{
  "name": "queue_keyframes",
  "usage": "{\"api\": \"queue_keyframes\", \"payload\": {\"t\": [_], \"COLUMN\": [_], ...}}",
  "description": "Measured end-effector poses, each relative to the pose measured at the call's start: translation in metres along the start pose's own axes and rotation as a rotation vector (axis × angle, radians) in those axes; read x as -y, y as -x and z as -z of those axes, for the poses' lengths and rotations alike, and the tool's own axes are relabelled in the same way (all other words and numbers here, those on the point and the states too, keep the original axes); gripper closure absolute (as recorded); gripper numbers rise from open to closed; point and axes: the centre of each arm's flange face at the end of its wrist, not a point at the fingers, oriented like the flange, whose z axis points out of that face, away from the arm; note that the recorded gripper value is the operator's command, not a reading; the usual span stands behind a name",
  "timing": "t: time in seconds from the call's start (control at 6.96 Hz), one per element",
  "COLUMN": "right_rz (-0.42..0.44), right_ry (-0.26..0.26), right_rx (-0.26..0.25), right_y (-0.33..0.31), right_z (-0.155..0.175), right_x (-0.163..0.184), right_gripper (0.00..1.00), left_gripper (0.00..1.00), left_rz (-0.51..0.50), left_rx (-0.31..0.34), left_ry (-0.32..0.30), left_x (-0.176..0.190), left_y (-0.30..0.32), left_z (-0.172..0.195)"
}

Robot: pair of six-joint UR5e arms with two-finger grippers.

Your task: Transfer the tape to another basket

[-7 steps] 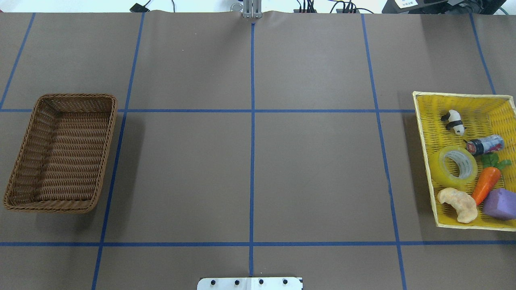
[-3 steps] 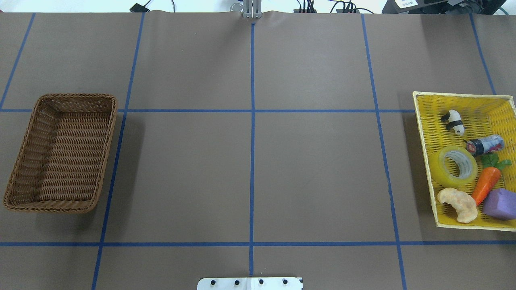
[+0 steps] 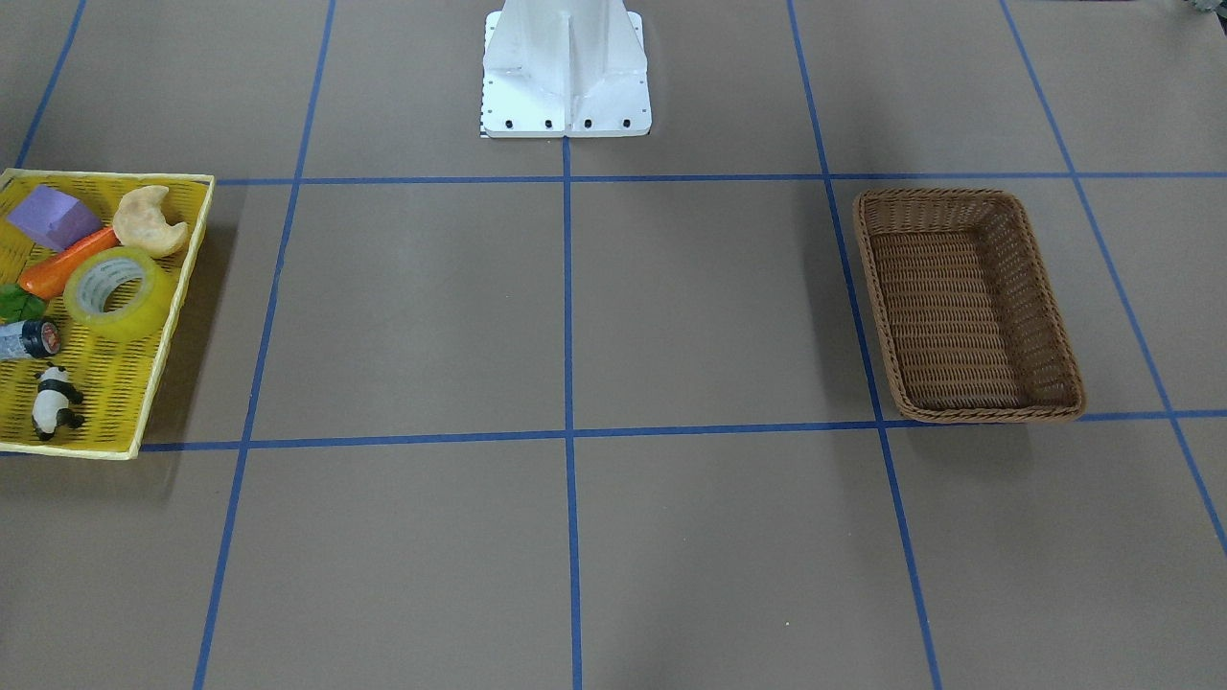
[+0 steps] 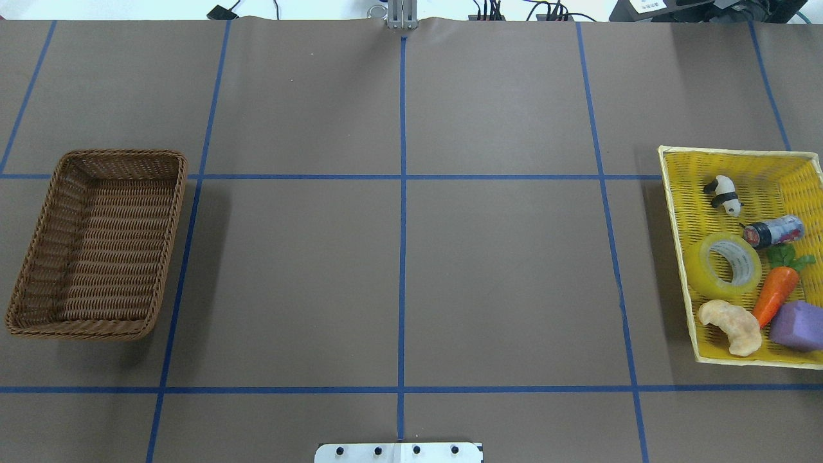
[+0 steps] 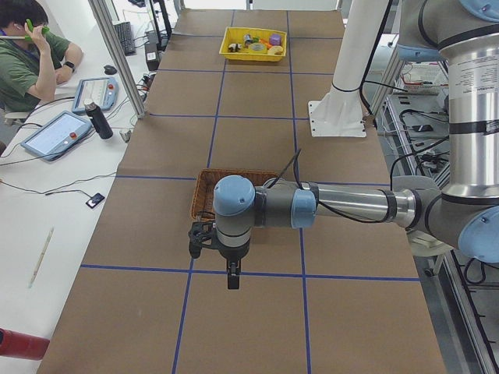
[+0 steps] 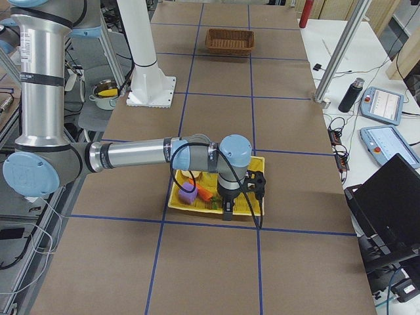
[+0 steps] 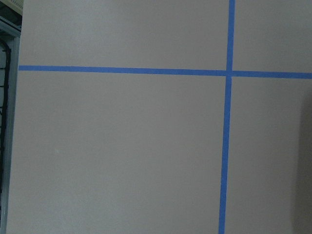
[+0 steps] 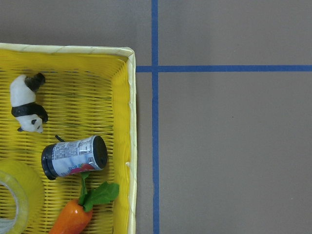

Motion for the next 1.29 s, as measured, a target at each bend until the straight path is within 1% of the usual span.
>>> {"api": "queue_keyframes", "payload": {"t": [0.14,0.29,0.43,0.57,0.86,1.15,1.29], "right_rz": [0.010,0.024,0.050,0.098,0.197,0.256,0.287], "right_ry": [-0.005,-0.011,-0.020,-0.032,-0.051,-0.037,-0.023], "right_rx": [0.011,0.034,0.051,0.064,0.094,0.166,0.188], "right_y": [0.006,0.014,0.025,0.041,0.073,0.107,0.128], "right_z": [0.002,0.005,0.007,0.004,-0.007,-0.022,-0.028], "right_x": [0.004,0.009,0.017,0.024,0.033,0.038,0.044], "right_gripper": [0.00,0.00,0.00,0.00,0.00,0.00,0.00], "left_gripper": [0.02,0.02,0.02,0.02,0.02,0.02,0.02], "left_rz": [-0.005,-0.007,-0.007,-0.015,-0.041,-0.033,-0.028], "left_rx": [-0.001,-0.007,-0.024,-0.038,-0.041,-0.038,-0.041], "left_ry": [-0.001,-0.004,-0.007,-0.016,-0.045,-0.041,-0.035], "left_x": [0.000,0.000,0.002,0.006,0.017,0.020,0.020], "left_y": [-0.001,-0.002,-0.005,-0.010,-0.016,-0.015,-0.013], "left_z": [0.000,0.001,0.002,0.005,0.012,0.009,0.007]}}
